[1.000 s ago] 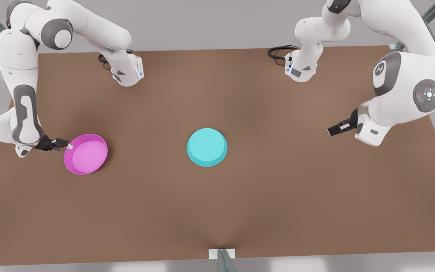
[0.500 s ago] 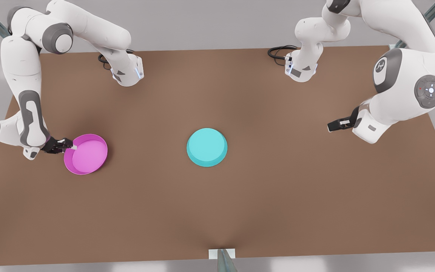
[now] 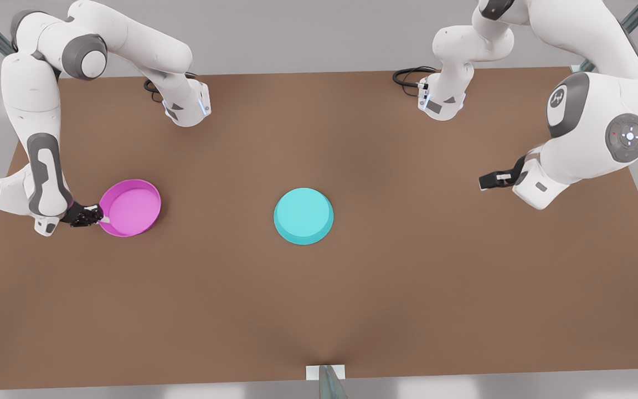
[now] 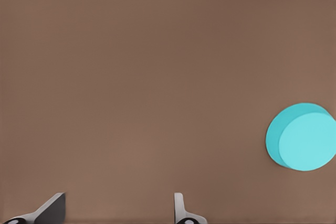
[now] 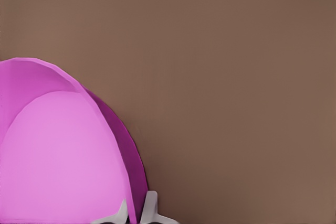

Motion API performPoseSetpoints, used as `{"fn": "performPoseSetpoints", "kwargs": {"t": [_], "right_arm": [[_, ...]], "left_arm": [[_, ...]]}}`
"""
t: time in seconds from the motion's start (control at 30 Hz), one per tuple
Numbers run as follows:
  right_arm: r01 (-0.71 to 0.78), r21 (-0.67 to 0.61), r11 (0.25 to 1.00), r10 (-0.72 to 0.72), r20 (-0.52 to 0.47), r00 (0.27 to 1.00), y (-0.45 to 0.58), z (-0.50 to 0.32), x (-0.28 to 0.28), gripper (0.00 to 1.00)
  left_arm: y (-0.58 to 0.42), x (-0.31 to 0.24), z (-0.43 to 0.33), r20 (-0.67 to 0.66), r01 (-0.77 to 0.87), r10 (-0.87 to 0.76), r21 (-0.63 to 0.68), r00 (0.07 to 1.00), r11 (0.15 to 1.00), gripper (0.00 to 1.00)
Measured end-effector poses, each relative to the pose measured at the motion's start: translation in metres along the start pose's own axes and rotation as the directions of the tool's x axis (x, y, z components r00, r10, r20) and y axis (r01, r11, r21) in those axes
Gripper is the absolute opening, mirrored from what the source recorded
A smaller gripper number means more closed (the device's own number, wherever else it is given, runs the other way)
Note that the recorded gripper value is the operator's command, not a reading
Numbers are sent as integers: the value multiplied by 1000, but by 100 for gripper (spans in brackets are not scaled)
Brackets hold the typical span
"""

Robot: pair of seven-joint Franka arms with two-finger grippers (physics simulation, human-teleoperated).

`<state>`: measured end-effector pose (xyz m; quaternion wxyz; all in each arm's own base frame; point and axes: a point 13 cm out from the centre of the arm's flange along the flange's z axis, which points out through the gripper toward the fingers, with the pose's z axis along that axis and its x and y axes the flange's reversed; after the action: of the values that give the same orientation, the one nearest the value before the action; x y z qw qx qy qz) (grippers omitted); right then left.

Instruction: Flip the blue plate over with the left arm, and stack the pink plate on top of the blue plate with the right arm

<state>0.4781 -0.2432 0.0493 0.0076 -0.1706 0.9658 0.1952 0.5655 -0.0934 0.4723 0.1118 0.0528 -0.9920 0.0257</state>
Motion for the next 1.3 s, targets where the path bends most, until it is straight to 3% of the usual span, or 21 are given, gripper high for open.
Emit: {"fn": "performPoseSetpoints", "kwargs": {"t": [0.23,0.4,0.8,1.0,1.3], "right_arm": [[70,-11,997,-70,20,997,17,-8,-28,21],[160,-68,985,-156,57,986,69,-2,-88,21],[390,-160,907,-396,-4,918,348,86,-268,21],[366,-167,915,-376,-30,926,450,122,-311,21],[180,-168,969,-198,-97,975,494,166,-307,21]], "left_arm": [[0,3,-2,0,-23,23,0,1000,1000,100],[0,4,-2,-5,-35,35,-1,999,999,100],[2,3,1,-15,-48,48,7,999,999,100],[4,1,2,-16,-49,49,8,999,999,100],[5,1,2,-16,-52,52,10,998,999,100]]}}
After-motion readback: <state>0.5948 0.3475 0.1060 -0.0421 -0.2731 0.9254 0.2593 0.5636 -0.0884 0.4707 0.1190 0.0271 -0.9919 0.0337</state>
